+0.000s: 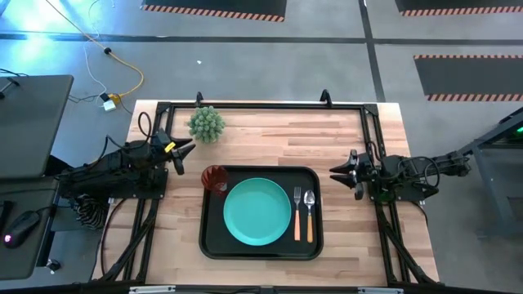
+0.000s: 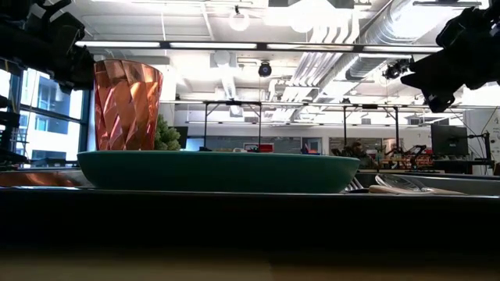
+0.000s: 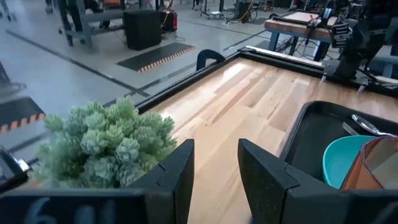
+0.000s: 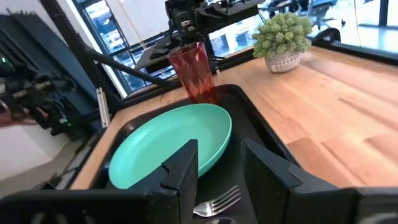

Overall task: Pick and place plate/cup/fork/spoon on tray
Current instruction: Return to Home Position

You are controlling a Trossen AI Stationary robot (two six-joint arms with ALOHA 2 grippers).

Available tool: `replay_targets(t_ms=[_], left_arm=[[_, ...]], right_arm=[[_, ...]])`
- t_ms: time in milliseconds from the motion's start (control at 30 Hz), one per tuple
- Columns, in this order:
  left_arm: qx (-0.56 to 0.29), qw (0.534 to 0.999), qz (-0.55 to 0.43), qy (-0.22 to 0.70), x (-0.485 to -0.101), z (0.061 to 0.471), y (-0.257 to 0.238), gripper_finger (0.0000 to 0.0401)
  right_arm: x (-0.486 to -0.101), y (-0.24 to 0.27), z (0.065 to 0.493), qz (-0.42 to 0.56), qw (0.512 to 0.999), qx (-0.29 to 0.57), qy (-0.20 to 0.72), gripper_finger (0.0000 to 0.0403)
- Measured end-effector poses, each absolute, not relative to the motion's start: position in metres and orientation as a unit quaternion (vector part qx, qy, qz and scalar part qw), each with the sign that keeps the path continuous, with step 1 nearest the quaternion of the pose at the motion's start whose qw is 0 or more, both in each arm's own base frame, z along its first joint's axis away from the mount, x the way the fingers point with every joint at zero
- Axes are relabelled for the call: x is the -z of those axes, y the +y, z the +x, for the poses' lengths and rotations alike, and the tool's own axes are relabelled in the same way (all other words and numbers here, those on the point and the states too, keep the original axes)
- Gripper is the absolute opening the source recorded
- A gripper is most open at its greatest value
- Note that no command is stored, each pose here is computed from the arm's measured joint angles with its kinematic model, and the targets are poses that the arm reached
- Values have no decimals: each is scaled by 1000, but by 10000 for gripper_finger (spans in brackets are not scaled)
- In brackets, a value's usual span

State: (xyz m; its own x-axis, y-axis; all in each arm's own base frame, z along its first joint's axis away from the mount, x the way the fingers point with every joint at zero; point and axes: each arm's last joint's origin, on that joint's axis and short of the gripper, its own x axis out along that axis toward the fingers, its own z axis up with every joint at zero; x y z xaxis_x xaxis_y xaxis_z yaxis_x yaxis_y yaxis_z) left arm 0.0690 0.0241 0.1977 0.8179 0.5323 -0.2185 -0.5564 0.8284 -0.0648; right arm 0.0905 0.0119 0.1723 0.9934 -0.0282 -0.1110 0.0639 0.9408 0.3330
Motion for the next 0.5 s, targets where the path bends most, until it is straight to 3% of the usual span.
replay_targets(t_ms=[500], left_arm=[[-291,952,-33,90,-200,69,25,115]], right_arm=[[-172,12,91,179,982,23,53,115]])
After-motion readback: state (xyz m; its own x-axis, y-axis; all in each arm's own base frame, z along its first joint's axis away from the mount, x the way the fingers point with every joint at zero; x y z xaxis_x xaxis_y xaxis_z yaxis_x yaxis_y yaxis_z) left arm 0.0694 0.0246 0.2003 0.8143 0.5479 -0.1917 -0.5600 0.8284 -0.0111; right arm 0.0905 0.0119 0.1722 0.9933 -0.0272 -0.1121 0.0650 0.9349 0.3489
